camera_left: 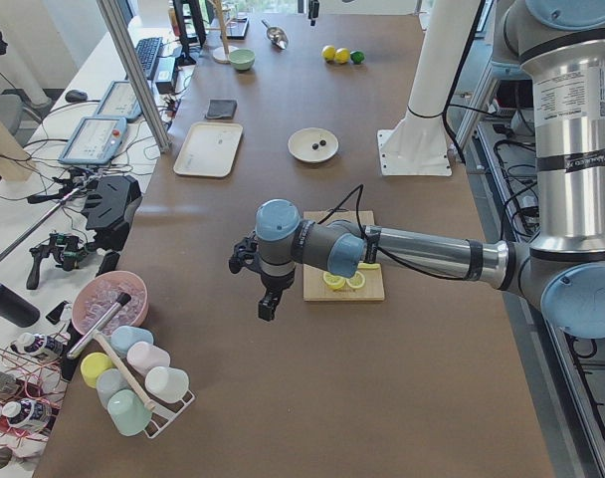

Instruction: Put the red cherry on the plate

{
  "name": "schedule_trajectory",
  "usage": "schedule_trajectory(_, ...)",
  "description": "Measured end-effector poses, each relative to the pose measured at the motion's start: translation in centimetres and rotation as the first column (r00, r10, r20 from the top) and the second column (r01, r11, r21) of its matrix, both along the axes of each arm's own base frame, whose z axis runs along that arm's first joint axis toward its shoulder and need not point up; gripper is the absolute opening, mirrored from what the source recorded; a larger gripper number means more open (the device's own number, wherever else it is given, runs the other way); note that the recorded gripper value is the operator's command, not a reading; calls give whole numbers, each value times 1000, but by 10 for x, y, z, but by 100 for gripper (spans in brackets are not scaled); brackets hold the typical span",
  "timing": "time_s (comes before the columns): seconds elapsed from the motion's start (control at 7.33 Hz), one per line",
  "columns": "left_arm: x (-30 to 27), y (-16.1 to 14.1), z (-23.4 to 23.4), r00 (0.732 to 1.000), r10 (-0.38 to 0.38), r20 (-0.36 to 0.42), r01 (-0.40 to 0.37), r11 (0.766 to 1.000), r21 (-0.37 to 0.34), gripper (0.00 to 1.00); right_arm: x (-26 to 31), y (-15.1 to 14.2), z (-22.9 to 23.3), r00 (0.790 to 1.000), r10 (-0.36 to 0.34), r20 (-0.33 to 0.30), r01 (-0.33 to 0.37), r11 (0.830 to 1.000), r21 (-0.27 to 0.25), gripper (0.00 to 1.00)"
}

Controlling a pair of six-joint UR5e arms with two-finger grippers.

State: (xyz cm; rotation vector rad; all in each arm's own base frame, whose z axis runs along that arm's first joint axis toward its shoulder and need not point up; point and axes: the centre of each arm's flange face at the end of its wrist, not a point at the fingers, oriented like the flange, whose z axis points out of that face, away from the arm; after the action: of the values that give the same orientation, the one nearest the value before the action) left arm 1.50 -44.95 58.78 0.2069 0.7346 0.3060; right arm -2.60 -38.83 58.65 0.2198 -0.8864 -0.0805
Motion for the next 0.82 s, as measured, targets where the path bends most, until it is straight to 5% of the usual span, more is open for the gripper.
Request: schedule_trajectory(0.82, -1, 3, 32, 1000, 4, 14, -3, 998, -60, 98, 3, 2, -15, 997, -38, 71, 36, 999, 33, 100)
